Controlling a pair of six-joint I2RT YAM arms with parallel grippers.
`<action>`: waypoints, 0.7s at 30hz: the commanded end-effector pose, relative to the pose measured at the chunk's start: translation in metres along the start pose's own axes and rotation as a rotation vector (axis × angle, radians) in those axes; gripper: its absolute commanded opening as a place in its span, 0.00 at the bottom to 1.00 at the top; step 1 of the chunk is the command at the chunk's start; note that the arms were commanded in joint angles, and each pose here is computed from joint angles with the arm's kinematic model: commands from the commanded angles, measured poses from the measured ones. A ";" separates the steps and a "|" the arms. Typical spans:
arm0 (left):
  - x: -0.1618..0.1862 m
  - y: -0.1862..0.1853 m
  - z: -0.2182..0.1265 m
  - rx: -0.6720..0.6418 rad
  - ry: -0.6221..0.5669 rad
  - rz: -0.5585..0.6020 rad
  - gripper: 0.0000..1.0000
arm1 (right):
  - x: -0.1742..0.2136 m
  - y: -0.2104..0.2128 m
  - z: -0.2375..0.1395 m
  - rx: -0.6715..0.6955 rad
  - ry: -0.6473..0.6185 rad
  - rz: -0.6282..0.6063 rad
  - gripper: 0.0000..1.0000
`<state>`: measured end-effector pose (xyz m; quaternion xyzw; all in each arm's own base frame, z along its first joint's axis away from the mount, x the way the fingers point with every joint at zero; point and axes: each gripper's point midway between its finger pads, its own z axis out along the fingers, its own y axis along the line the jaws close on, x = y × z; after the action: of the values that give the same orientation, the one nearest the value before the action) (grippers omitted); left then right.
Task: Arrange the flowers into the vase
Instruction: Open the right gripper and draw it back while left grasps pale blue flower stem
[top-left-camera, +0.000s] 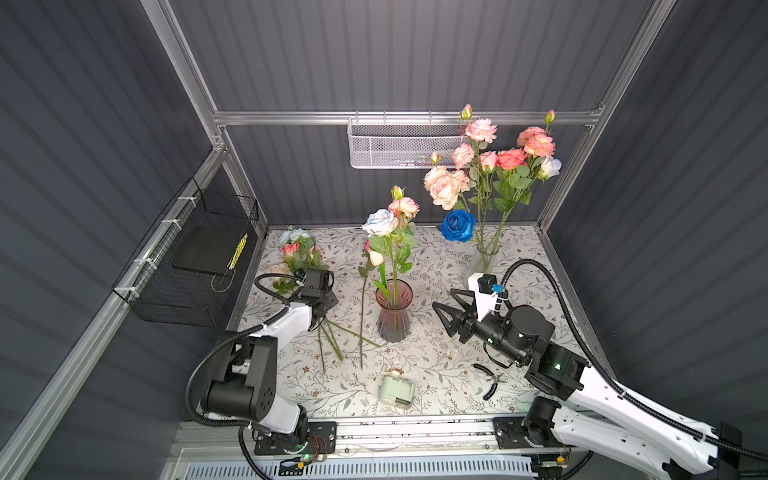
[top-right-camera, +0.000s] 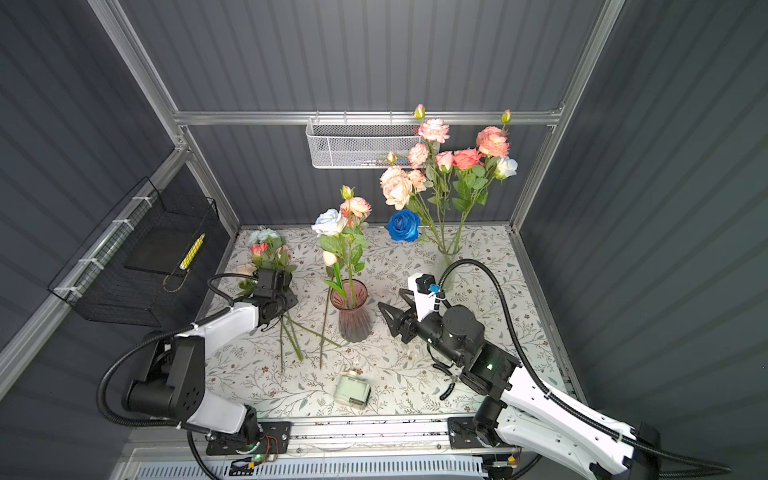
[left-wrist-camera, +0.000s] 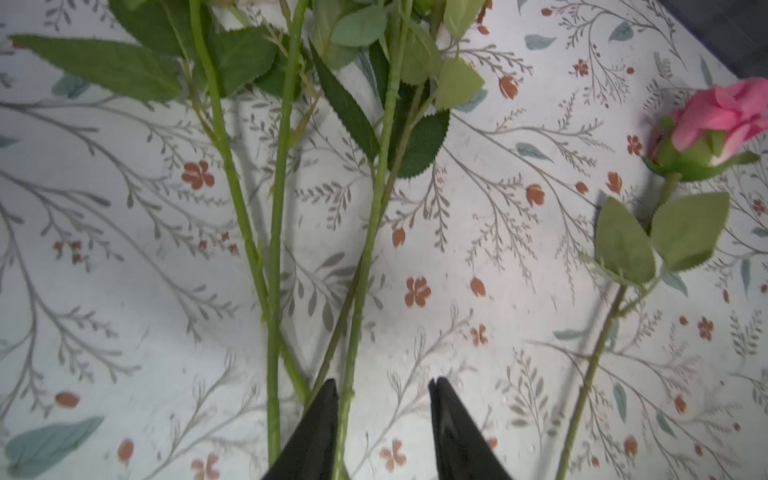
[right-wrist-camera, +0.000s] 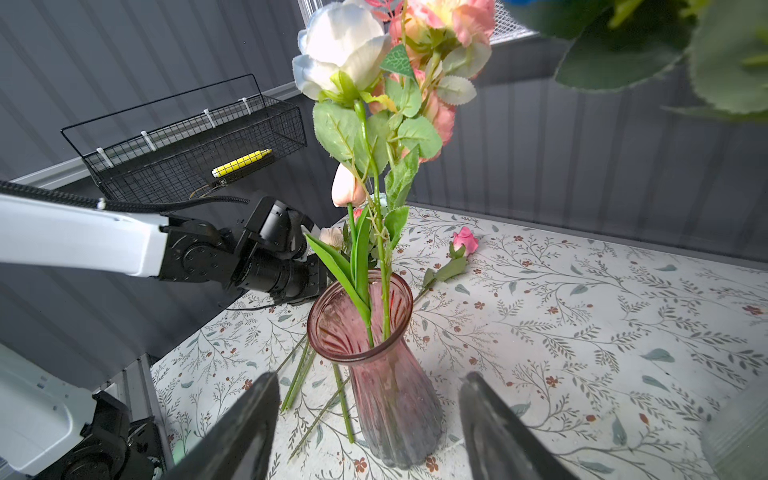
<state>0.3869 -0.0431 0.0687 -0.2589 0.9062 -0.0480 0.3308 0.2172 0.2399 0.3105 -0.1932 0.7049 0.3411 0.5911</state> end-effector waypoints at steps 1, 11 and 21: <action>-0.015 -0.011 0.009 0.007 -0.034 0.011 0.36 | 0.004 -0.006 -0.006 0.028 -0.001 0.002 0.70; 0.007 0.008 0.019 -0.058 0.016 0.007 0.32 | 0.000 -0.009 -0.011 0.050 -0.016 -0.017 0.71; 0.023 0.026 0.022 -0.103 0.029 0.014 0.33 | -0.002 -0.010 -0.011 0.052 -0.019 -0.006 0.71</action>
<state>0.3807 -0.0362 0.0397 -0.2630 0.9133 -0.0211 0.3104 0.2171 0.2273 0.3073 -0.1802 0.7105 0.3239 0.5982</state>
